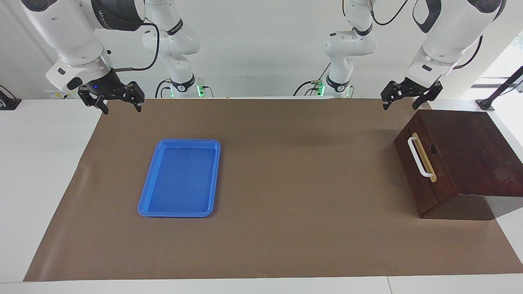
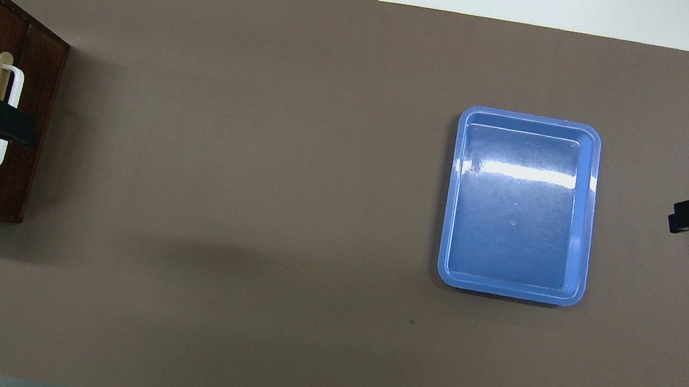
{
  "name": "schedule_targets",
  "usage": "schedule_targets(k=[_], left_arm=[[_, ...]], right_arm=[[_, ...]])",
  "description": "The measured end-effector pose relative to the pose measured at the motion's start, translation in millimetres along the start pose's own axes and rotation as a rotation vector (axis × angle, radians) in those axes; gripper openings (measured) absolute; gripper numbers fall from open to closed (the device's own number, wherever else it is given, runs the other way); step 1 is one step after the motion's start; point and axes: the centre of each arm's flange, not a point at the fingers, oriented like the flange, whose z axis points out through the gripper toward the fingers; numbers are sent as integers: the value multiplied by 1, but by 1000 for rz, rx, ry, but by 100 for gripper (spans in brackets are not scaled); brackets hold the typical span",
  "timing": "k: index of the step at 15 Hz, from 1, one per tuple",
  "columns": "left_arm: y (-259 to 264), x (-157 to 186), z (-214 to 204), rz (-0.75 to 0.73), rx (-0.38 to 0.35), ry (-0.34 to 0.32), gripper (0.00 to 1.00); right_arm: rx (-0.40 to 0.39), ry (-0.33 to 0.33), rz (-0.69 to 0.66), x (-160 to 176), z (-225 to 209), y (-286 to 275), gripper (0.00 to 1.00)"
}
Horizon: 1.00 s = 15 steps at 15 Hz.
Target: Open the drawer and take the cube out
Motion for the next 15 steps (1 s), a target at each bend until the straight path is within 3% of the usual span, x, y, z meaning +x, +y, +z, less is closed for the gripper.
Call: schedule_targets(k=[7,15], left_arm=[[2,-1,-2,4,1,4,100],[2,16,5,60,1,66,100]], right_arm=[[0,0,0,0,0,0,100],[0,1,0,0,0,0,100]])
